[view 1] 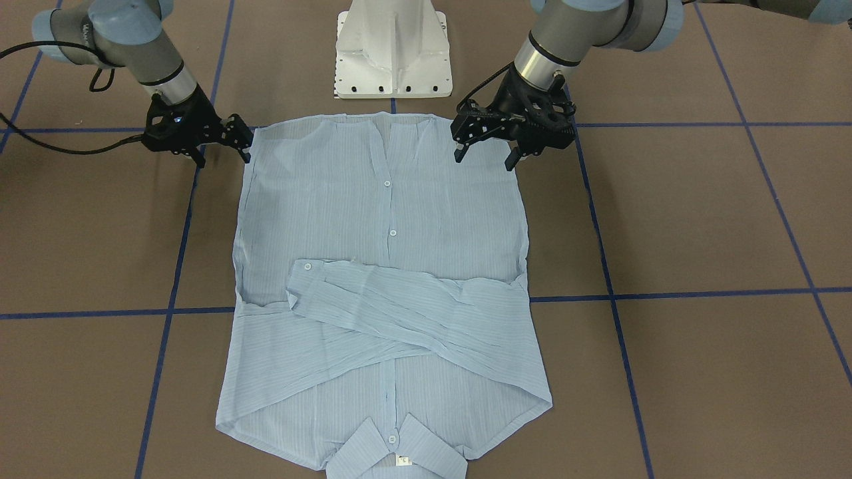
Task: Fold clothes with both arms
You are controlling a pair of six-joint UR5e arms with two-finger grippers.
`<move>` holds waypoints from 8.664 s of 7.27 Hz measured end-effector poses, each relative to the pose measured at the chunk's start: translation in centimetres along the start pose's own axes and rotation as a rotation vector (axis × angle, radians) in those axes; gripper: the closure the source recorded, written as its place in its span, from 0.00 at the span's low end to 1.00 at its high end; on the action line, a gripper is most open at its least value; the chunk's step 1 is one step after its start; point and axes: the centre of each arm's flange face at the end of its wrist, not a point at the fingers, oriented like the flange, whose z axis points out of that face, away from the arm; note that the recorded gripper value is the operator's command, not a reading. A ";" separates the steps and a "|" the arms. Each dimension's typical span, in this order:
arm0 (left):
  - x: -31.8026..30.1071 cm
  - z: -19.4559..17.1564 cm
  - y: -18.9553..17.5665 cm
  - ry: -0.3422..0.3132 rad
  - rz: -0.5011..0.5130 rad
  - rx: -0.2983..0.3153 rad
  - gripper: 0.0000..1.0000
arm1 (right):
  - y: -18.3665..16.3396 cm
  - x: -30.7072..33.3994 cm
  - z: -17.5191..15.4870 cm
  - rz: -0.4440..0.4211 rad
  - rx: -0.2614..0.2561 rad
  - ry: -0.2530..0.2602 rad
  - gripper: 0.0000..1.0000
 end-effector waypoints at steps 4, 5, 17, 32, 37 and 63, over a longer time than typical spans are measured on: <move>-0.1 -0.6 0.2 0.005 0.002 0.004 0.00 | 4.7 -2.7 1.2 -0.038 -0.045 0.069 0.40; -0.1 -0.6 0.2 0.005 0.002 0.005 0.01 | 4.8 -3.7 1.5 -0.041 -0.049 0.075 0.51; -4.6 1.8 2.1 -0.082 -0.057 -0.023 0.03 | 4.6 -5.8 -0.6 -0.035 -0.063 0.087 1.00; -8.5 11.6 17.0 -0.288 -0.204 -0.150 0.70 | 4.1 -6.7 -2.4 -0.032 -0.044 0.048 1.00; -7.8 11.3 17.1 -0.290 -0.201 -0.151 1.00 | 4.1 -6.5 -2.3 -0.030 -0.045 0.051 1.00; -6.8 2.6 8.8 -0.141 -0.130 -0.117 1.00 | -7.6 -4.0 -8.7 0.149 0.034 -0.024 1.00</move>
